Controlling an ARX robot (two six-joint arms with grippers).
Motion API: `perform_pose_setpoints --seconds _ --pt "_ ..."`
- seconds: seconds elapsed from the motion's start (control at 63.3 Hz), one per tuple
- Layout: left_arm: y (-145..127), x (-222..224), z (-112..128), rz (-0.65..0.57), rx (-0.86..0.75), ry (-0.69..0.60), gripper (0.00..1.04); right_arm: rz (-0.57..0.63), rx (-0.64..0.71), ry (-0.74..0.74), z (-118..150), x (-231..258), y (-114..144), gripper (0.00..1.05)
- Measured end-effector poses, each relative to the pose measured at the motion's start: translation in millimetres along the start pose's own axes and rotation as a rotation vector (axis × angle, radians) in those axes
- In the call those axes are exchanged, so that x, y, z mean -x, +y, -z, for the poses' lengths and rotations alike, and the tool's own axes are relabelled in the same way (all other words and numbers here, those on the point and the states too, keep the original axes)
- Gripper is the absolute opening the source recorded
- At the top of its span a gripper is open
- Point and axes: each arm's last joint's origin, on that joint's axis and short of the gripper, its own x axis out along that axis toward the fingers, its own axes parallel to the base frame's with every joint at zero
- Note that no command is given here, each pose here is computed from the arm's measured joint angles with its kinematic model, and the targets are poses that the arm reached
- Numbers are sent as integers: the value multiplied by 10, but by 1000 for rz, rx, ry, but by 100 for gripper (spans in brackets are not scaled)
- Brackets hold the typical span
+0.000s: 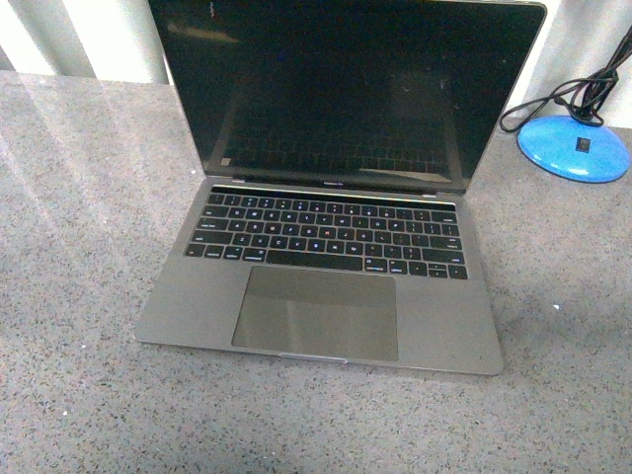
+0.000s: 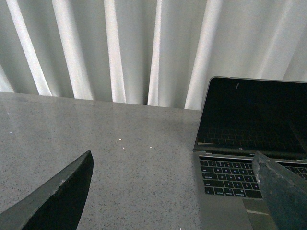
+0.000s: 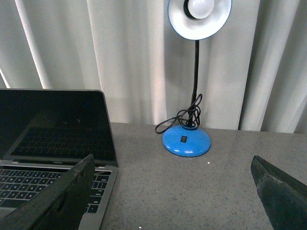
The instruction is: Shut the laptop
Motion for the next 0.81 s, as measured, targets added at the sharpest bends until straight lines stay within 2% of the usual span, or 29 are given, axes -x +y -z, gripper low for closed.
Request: perform_pose_setpoints --seconds 0.805 --pt "0 0 0 0 0 0 98 0 0 0 0 0 0 95"
